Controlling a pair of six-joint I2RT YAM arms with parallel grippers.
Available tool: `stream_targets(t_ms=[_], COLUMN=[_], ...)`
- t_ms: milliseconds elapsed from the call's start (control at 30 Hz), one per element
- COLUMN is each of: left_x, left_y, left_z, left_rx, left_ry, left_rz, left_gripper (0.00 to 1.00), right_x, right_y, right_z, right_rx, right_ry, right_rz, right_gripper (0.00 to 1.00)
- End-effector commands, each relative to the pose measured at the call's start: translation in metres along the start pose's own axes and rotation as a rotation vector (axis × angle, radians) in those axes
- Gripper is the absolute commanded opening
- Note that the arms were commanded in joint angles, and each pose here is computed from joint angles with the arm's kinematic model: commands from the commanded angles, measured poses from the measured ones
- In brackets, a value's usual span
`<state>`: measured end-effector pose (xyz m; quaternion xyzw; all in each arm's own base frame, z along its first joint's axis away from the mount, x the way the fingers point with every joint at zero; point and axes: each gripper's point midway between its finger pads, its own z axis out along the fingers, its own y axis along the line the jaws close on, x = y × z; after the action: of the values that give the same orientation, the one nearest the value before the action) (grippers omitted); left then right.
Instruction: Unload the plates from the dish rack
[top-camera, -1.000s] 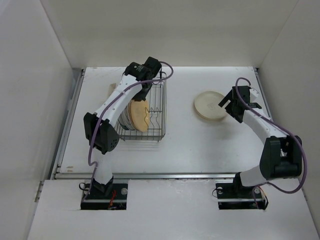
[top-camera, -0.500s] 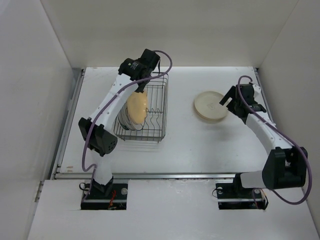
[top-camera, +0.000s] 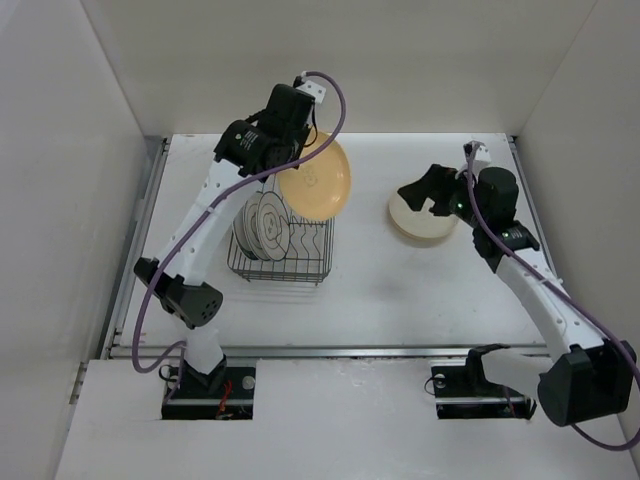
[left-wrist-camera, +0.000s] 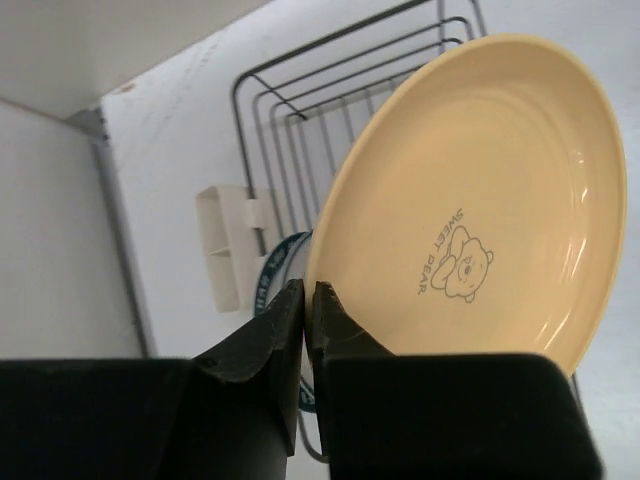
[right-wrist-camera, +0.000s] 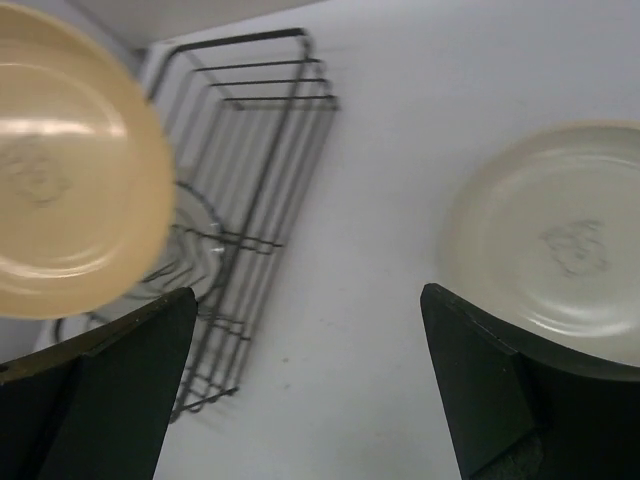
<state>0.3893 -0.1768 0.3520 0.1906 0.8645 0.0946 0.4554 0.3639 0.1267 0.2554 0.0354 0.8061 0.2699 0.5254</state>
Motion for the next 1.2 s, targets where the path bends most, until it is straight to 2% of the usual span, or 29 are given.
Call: stream_targets(t_ms=[0,100,267,400,500,633,667,700,733,767,833,867,900,933,1000,1033,1100,1167], left_x=[-0.010,0.004,0.012,0.014,0.014,0.013,0.013,0.016,0.017,0.015,0.021,0.020,0.023,0.022,0.021,0.025,0.031,0.043], left_y=[-0.015,-0.041,-0.064,-0.068,-0.072,-0.076,-0.076,-0.074,-0.073,-0.066,-0.061,-0.054,-0.052,-0.046,-0.030,-0.023,-0.002,0.019], left_z=[-0.018,-0.014,-0.016,-0.017,-0.019,-0.021,-0.021,-0.018,-0.017,-0.018,-0.014,-0.015,-0.012,-0.016,-0.015,-0.016,-0.013,-0.012], left_rx=[0.195,0.331,0.444,0.462,0.489,0.514,0.514,0.497,0.485,0.453,0.422,0.386,0.367,0.347,0.260,0.225,0.127,0.062], left_ry=[-0.043,0.017,0.052,0.063,0.064,0.064,0.064,0.073,0.073,0.062,0.079,0.070,0.080,0.068,0.058,0.066,0.073,0.104], left_rz=[-0.097,-0.111,-0.128,-0.136,-0.136,-0.137,-0.137,-0.135,-0.134,-0.136,-0.121,-0.123,-0.119,-0.122,-0.123,-0.119,-0.112,-0.115], left_gripper=[0.00,0.00,0.00,0.00,0.00,0.00,0.00,0.00,0.02,0.15,0.52,0.87,0.97,1.00,1.00,1.00,1.00,1.00], right_x=[-0.023,-0.016,0.010,0.024,0.041,0.048,0.046,0.044,0.038,0.038,0.032,0.030,0.029,0.018,0.012,0.010,0.014,0.023], right_y=[0.076,0.099,0.092,0.106,0.114,0.115,0.115,0.113,0.113,0.108,0.100,0.092,0.079,0.066,0.036,-0.004,-0.045,-0.111], right_z=[-0.020,-0.018,0.011,0.013,0.022,0.030,0.032,0.034,0.033,0.036,0.037,0.040,0.046,0.046,0.050,0.049,0.043,0.027], right_rx=[-0.396,-0.534,-0.510,-0.561,-0.573,-0.559,-0.552,-0.536,-0.521,-0.486,-0.420,-0.375,-0.293,-0.235,-0.089,0.085,0.265,0.466], right_ry=[-0.091,-0.026,0.078,0.117,0.163,0.189,0.174,0.167,0.144,0.142,0.111,0.105,0.094,0.062,0.040,0.016,-0.005,-0.029], right_rz=[-0.040,0.020,0.062,0.053,0.065,0.093,0.091,0.104,0.111,0.130,0.150,0.180,0.206,0.229,0.310,0.363,0.466,0.558], right_gripper=[0.99,0.97,0.94,0.85,0.75,0.48,0.24,0.09,0.00,0.00,0.00,0.00,0.00,0.00,0.00,0.00,0.00,0.00])
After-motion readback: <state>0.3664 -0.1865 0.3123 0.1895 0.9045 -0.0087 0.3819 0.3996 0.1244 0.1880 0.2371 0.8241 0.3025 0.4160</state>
